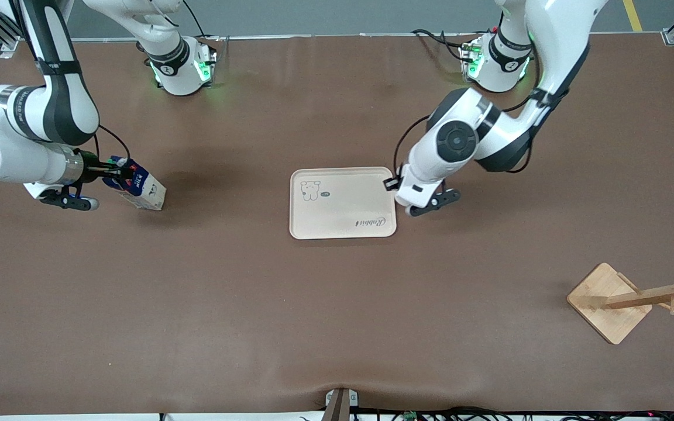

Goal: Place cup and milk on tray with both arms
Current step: 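Lower the mug onto the tray and open the left gripper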

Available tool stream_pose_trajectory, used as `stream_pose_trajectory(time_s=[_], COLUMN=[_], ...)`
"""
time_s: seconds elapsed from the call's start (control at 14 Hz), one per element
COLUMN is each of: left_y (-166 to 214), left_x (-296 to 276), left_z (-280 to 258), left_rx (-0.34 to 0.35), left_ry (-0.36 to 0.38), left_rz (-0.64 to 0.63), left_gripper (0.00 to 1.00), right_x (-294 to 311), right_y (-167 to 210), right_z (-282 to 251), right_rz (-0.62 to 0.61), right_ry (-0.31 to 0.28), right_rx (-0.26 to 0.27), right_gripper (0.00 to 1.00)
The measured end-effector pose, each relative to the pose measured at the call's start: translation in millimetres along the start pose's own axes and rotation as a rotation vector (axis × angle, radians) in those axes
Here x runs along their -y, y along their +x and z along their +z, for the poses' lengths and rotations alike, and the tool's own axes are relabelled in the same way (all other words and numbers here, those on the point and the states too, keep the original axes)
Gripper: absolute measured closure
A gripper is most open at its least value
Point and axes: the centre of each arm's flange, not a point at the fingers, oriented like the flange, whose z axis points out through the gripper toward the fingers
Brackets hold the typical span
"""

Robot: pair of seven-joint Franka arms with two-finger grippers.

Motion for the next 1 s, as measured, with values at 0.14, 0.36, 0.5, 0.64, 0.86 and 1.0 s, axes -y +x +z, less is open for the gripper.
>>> stream_pose_trajectory(time_s=[0.14, 0.36, 0.5, 0.64, 0.86, 1.0], left_y=[-4, -3, -6, -6, 5, 12], left_x=[-20, -40, -53, -59, -53, -46], left_z=[9, 22, 34, 50, 69, 75], left_rx=[0.027, 0.067, 0.095, 0.122, 0.149, 0.159], left_ry=[-0.015, -0.029, -0.032, -0.024, 0.015, 0.048], left_rz=[-0.05, -0.088, -0.13, -0.146, -0.171, -0.183], left_gripper=[0.91, 0.91, 0.91, 0.91, 0.91, 0.91], right_x=[2, 6, 9, 18, 41, 50], right_y=[-1, -7, -13, -19, -25, -27], right_z=[0, -1, -10, -26, -50, -55], right_rz=[-0.004, -0.012, -0.019, -0.038, -0.079, -0.094], right_ry=[-0.002, -0.007, -0.009, -0.016, -0.03, -0.037], right_rx=[0.005, 0.041, 0.057, 0.066, 0.055, 0.059], right_gripper=[0.46, 0.46, 0.47, 0.49, 0.49, 0.49])
